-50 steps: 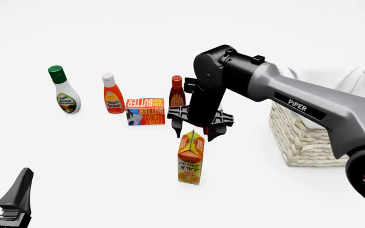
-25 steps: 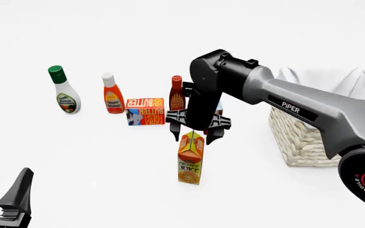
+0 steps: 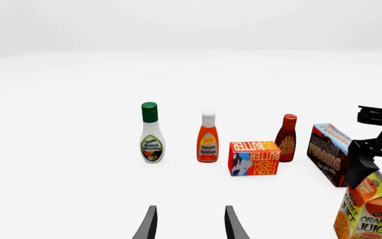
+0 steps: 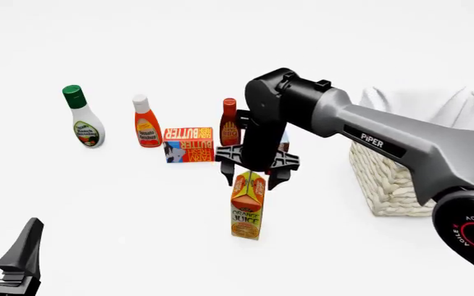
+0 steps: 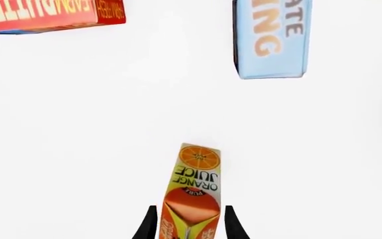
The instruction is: Pick the orange juice and place it in the basket.
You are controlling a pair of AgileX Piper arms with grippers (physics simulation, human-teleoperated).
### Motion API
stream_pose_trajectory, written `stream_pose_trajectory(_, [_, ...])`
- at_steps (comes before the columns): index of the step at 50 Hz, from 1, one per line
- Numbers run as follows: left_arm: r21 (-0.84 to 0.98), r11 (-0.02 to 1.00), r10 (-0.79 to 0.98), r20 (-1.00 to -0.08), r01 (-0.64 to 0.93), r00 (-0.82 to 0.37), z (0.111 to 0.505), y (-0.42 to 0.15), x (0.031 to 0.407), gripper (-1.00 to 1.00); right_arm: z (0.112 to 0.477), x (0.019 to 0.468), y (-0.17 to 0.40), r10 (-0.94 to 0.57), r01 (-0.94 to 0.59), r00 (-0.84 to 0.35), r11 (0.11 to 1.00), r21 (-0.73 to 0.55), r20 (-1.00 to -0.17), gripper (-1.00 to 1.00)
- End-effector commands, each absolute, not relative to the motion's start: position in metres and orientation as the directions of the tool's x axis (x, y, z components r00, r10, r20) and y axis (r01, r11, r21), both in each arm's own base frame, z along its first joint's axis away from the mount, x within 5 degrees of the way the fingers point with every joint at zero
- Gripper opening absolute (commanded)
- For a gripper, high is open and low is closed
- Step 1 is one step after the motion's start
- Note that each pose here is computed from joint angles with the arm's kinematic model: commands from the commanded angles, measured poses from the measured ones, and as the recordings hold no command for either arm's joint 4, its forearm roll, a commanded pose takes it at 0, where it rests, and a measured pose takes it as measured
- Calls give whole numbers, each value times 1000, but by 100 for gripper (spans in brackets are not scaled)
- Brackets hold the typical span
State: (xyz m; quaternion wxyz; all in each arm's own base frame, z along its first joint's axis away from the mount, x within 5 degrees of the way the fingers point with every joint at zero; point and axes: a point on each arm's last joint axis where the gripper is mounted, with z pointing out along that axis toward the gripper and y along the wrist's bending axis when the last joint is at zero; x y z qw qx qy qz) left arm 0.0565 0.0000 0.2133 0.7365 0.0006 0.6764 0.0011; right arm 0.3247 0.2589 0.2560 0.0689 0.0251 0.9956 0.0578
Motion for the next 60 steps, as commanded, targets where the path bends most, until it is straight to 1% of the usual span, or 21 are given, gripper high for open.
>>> stream_pose_trajectory(1, [2,1000,2,-996,-1,85,213,0,56,100,251,325,260,56,42,-991,993,110,-124,100])
stream_pose_trajectory(27, [2,1000,2,-996,-1,85,213,0,56,100,247,323,268,57,44,-991,993,111,-120,100])
stream_pose_trajectory(43, [2,1000,2,-996,-1,85,213,0,56,100,244,325,267,64,52,-991,993,105,-114,100])
stream_pose_trajectory(45, [2,1000,2,-996,-1,85,213,0,56,100,239,332,257,62,53,-993,994,91,-104,100])
stream_pose_trajectory(46, [2,1000,2,-996,-1,86,213,0,56,100,240,330,260,64,54,-992,994,94,-106,-100])
stream_pose_trajectory(60, [2,1000,2,-996,-1,85,213,0,56,100,240,330,263,62,51,-992,994,97,-108,-100])
